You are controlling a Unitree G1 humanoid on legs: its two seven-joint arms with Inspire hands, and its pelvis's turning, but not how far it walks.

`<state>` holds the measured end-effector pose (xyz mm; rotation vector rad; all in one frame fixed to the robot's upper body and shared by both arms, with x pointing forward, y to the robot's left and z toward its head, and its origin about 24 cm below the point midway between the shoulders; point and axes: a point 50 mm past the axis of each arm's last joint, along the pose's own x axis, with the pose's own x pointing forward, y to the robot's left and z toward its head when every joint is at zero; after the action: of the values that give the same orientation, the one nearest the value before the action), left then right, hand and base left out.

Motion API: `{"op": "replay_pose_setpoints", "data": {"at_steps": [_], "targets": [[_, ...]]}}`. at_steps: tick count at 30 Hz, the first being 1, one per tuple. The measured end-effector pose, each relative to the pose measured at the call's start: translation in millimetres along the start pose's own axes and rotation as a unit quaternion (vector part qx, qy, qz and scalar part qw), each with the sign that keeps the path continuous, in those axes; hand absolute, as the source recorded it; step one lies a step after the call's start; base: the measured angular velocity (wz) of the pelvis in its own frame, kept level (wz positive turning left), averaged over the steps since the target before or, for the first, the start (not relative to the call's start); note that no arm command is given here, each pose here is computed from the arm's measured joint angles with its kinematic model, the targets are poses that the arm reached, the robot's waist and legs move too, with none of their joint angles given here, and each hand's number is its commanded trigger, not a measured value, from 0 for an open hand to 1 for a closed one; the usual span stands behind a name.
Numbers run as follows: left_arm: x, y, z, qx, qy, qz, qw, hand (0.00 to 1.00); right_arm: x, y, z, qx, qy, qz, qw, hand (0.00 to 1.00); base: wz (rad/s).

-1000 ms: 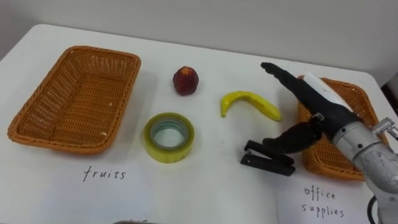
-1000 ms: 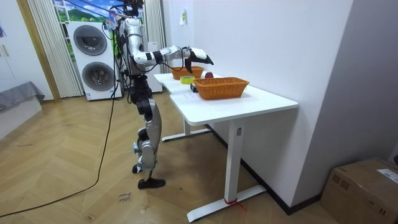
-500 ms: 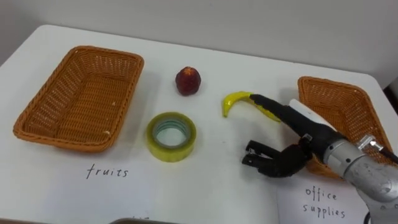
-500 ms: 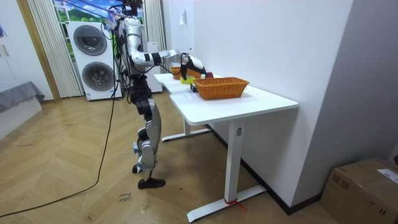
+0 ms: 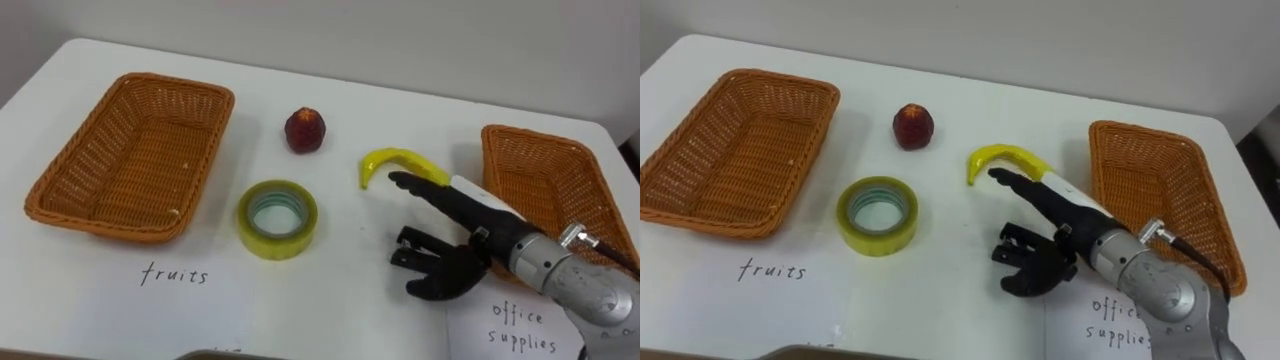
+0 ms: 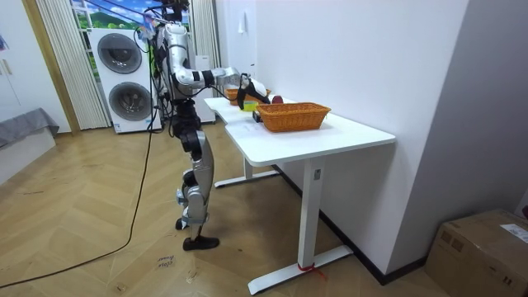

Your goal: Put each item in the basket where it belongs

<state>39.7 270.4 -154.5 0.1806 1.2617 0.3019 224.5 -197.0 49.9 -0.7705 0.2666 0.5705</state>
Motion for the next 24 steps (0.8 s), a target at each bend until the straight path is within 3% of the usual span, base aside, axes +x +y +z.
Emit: {"op": "replay_pose_setpoints", "data": {"at_steps": [9, 24], "targets": [[0.1, -0.8, 0, 0.008, -0.001, 0.000, 1.000, 0.00, 1, 2, -3, 0.001, 0.008, 0.005, 1.000, 0.00, 0.00], [1.7, -3.1, 6, 0.017, 0.009, -0.002, 1.000, 0.00, 3, 8, -27, -0.031, 0.099, 0.023, 0.994, 0.00, 0.00]]}}
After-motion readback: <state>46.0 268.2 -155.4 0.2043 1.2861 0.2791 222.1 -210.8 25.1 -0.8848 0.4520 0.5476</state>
